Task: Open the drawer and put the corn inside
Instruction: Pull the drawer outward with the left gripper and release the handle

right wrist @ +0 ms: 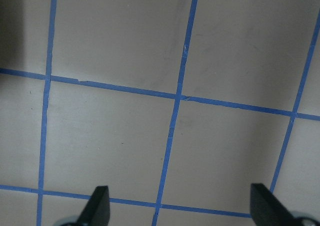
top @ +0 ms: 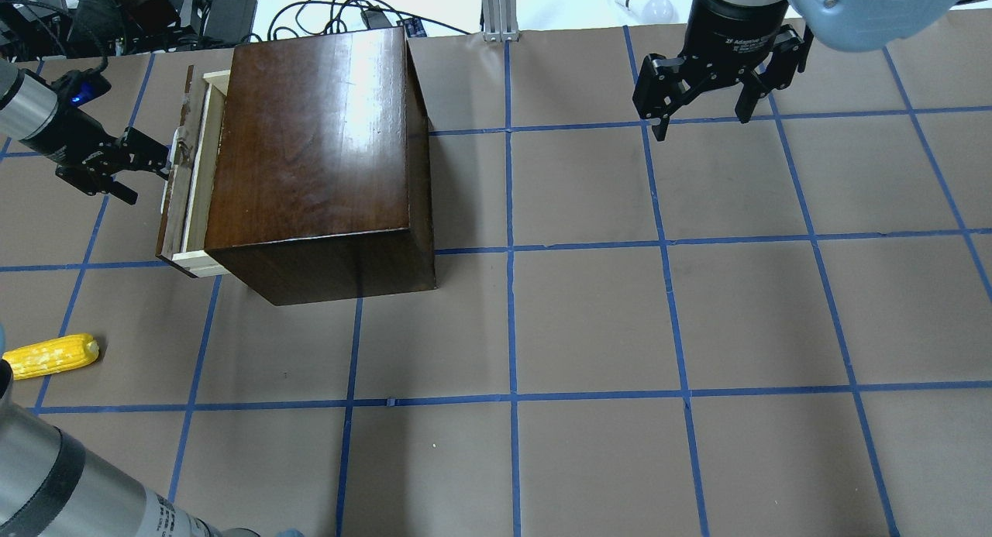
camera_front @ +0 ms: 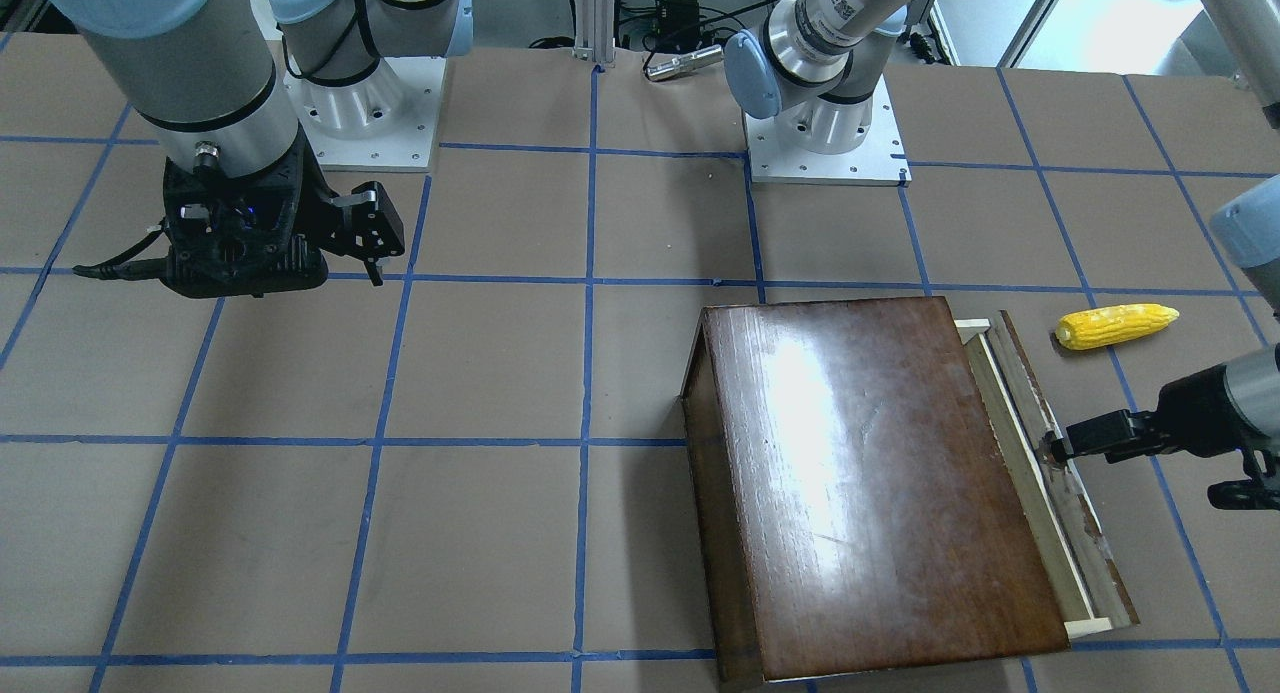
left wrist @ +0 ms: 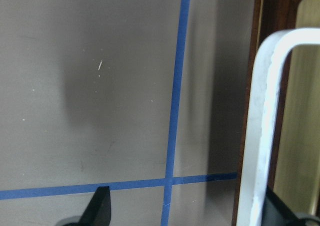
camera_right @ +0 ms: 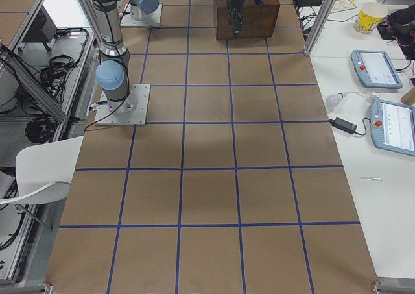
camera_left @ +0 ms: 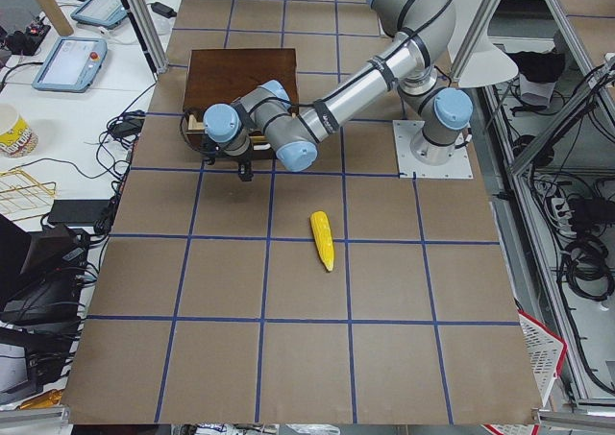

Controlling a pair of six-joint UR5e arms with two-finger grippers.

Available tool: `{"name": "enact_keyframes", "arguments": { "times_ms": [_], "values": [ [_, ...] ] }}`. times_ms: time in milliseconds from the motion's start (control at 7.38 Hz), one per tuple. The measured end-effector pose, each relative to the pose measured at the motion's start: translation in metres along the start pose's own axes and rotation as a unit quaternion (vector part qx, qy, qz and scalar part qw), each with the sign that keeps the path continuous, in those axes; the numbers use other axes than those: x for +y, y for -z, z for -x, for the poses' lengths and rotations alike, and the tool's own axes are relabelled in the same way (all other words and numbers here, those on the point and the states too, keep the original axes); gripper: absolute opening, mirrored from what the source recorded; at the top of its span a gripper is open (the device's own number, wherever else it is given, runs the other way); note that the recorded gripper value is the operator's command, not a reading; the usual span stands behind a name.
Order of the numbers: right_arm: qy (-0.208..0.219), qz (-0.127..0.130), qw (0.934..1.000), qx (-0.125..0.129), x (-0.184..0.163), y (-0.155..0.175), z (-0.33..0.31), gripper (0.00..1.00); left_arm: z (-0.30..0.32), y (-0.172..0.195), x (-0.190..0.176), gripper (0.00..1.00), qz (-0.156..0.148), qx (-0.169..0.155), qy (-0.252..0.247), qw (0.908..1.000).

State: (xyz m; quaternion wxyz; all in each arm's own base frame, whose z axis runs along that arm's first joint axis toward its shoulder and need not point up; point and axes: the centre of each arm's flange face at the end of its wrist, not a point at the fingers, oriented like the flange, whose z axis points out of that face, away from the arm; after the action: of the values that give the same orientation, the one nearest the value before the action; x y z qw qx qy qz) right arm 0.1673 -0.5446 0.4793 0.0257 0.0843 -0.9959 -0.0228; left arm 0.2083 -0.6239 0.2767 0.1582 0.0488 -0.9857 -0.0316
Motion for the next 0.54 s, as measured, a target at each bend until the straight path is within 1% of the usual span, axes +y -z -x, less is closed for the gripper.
{"name": "enact_keyframes", "arguments": {
  "times_ms": [542],
  "values": [
    [0.000,0.000,1.0000,0.000,0.000,0.000,0.000,1.00,0.020,0.010,0.004,1.00,-0.008,-0.001,0.002,1.0000]
  ]
}}
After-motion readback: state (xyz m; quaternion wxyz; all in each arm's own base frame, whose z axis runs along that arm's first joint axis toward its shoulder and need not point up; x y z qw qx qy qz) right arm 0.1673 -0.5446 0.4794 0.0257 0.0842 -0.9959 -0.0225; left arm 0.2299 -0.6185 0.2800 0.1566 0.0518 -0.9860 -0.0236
